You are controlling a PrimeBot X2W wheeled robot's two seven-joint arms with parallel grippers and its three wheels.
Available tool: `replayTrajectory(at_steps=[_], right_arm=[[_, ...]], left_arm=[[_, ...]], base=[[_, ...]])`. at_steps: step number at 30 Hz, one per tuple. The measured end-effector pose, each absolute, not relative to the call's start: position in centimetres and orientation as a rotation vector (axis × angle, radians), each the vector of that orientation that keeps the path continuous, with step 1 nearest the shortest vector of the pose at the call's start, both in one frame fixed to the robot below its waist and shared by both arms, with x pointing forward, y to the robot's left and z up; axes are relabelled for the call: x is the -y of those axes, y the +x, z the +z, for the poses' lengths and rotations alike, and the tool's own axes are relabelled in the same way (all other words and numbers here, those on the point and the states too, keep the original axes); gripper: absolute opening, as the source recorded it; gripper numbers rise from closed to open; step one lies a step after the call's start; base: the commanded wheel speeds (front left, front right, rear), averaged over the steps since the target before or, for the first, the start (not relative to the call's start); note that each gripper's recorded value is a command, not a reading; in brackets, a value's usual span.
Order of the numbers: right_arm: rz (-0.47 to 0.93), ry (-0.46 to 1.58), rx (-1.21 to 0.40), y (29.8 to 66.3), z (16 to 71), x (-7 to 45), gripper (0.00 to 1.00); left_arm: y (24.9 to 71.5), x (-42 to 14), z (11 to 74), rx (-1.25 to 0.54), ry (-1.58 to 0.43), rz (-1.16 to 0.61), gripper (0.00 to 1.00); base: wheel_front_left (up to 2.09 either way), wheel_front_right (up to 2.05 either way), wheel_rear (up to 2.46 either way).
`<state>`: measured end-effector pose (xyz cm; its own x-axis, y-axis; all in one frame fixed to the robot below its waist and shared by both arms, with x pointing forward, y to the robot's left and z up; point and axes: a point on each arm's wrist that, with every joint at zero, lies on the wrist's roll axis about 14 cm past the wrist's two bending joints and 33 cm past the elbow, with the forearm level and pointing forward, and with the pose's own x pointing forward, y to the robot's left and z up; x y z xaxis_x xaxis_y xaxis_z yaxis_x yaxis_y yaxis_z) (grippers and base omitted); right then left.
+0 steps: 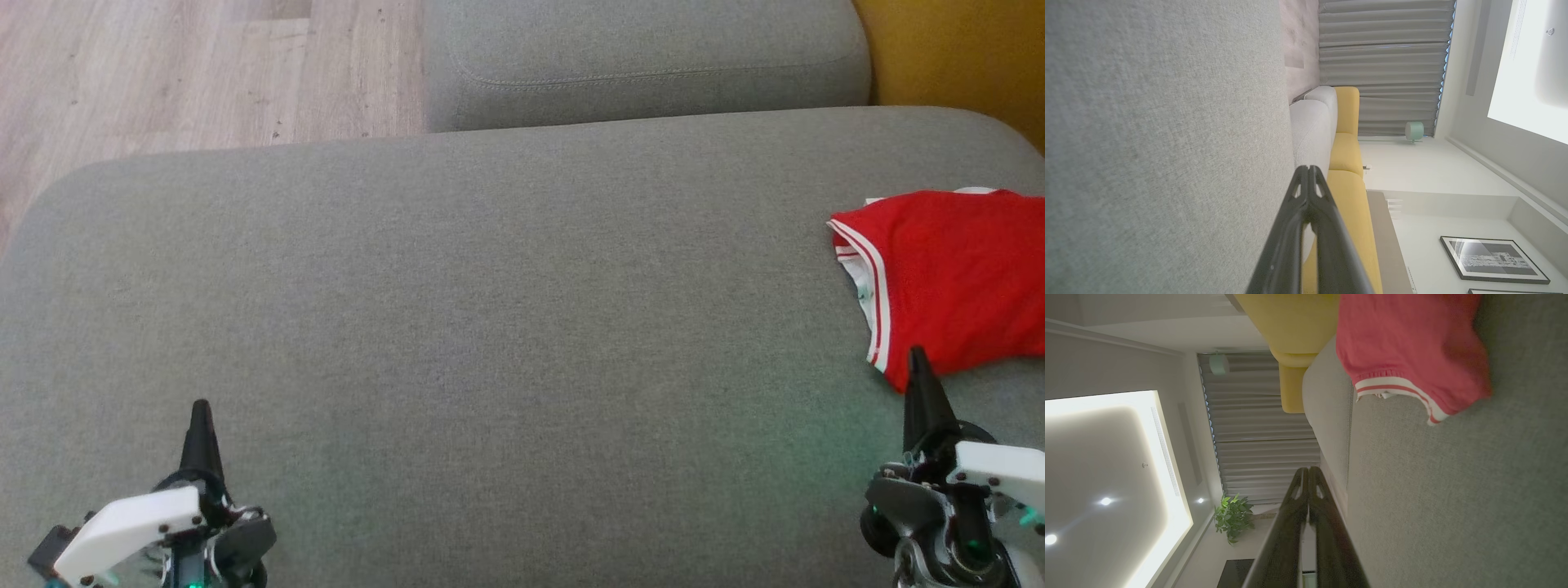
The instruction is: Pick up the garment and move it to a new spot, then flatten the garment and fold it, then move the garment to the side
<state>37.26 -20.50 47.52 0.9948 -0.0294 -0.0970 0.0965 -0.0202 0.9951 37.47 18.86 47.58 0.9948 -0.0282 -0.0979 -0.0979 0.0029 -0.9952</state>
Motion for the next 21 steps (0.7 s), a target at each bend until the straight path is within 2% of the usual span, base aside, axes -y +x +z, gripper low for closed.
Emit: replayTrajectory(at_steps=[21], right_arm=[[-0.097,1.59,-0.055,37.25,47.53,20.54,0.0]], left_arm=[[37.47,-18.87,47.59,-0.099,-1.568,0.055,0.0]], base=[[0.0,0.0,0.0]])
